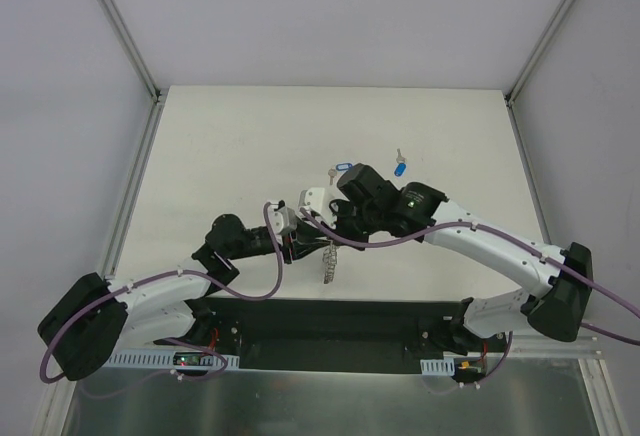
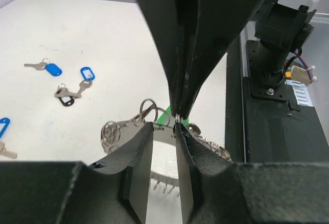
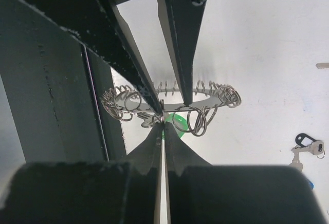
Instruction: Put the keys on the keyring
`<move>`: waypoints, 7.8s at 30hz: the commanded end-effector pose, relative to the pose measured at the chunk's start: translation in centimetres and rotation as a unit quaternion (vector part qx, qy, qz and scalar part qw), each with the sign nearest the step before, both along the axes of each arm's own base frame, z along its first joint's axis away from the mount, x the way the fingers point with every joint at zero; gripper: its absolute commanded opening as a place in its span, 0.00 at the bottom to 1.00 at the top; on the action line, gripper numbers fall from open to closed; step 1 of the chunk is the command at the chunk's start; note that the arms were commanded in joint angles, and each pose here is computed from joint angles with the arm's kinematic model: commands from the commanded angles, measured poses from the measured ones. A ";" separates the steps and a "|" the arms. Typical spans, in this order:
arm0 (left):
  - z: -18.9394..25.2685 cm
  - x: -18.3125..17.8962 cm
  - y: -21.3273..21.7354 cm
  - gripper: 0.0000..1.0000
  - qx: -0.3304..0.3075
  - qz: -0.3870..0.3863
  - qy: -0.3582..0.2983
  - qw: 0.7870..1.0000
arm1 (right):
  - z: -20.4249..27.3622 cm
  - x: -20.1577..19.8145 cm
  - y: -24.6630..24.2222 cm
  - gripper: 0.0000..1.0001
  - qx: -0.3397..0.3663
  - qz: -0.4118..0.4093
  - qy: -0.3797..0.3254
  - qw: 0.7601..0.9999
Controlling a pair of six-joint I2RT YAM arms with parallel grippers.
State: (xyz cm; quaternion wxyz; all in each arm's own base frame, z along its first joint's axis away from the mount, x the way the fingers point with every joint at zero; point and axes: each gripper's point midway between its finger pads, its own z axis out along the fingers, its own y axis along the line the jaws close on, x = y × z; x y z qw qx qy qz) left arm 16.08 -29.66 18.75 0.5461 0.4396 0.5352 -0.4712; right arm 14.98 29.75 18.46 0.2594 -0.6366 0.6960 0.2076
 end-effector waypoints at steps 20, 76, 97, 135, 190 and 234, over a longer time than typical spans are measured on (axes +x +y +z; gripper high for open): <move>3.0 -2.4 -0.8 0.23 -0.059 -0.076 -0.026 0.995 | 2.4 -0.7 0.5 0.01 0.054 0.017 -0.022 0.998; 8.9 -3.1 1.0 0.00 -0.192 -0.047 -0.035 0.980 | 6.3 -1.4 -0.2 0.33 0.361 -0.025 0.070 0.930; 11.9 -3.8 1.1 0.00 -0.233 -0.066 -0.084 0.967 | 4.2 -1.7 1.6 0.11 0.341 0.031 0.143 0.929; 3.8 -1.8 -0.8 0.41 0.061 -0.076 0.012 0.995 | 0.9 0.6 -1.4 0.01 0.104 0.035 0.073 0.991; 5.3 -0.3 -2.2 0.00 -0.074 -0.009 0.015 0.997 | 4.2 1.4 -3.9 0.32 0.301 -0.121 -0.046 0.945; 7.8 -3.4 -1.9 0.00 -0.081 -0.092 -0.069 0.990 | 5.1 -0.6 -2.0 0.22 0.380 -0.020 0.044 0.924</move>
